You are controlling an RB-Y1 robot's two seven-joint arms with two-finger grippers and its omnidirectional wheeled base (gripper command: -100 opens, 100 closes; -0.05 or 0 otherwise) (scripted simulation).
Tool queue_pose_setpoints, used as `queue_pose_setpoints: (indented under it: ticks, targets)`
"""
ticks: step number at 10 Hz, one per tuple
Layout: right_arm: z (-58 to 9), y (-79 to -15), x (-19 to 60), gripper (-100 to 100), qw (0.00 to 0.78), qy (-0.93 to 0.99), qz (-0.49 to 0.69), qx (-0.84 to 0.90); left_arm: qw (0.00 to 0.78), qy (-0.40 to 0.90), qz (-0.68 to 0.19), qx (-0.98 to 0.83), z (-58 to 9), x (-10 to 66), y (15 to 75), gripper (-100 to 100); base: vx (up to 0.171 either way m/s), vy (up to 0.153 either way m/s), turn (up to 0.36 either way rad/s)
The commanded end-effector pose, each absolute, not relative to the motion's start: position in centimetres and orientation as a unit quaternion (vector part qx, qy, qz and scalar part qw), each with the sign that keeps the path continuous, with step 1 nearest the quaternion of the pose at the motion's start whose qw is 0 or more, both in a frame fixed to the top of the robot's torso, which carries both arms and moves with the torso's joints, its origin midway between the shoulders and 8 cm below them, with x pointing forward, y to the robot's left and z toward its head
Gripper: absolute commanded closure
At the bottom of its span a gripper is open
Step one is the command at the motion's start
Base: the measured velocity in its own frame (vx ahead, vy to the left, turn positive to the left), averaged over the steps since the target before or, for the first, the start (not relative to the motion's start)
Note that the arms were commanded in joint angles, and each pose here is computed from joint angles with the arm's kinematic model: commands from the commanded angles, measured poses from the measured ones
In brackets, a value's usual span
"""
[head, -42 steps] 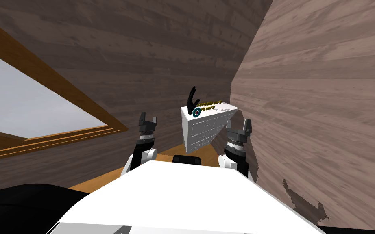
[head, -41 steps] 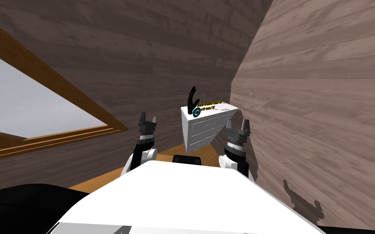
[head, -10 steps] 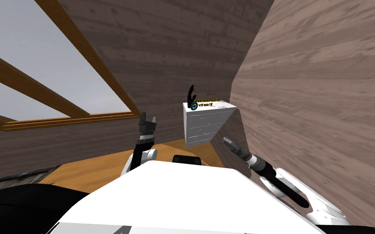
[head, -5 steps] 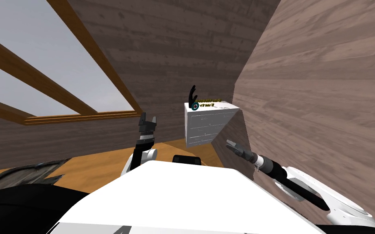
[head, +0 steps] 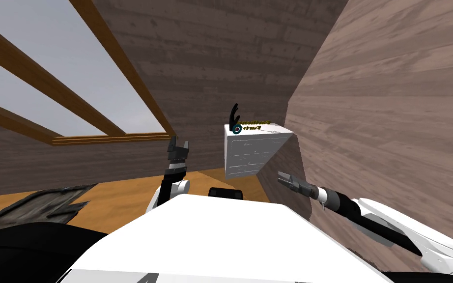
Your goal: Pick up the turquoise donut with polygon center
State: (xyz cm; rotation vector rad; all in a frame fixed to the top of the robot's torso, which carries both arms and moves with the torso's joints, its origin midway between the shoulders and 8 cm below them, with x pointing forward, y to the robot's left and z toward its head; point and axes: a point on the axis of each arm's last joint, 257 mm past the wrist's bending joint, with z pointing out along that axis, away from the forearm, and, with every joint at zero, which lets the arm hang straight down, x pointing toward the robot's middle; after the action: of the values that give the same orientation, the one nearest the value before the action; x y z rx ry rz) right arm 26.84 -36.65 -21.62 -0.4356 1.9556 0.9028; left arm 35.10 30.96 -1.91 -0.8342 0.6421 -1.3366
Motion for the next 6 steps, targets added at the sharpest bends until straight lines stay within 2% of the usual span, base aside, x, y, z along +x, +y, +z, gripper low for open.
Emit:
queue_pose_setpoints:
  ticks: [1, 2, 6]
  targets:
    - [-21.5, -37.7, 26.6, -100, 0.437, 0.803, 0.354, -0.196, 0.659, 0.284, -0.591, -0.369, -1.9, 35.1, 31.0, 0, 0.017, -0.032, 0.081]
    - [-21.5, -37.7, 26.6, -100, 0.435, 0.804, 0.353, -0.199, 0.659, 0.284, -0.591, -0.369, -1.9, 35.1, 31.0, 0, 0.005, -0.015, -0.011]
    - [-21.5, -41.7, 25.9, -100, 0.378, 0.836, 0.31, -0.25, 0.659, 0.284, -0.591, -0.369, -1.9, 35.1, 31.0, 0, 0.019, -0.033, 0.118]
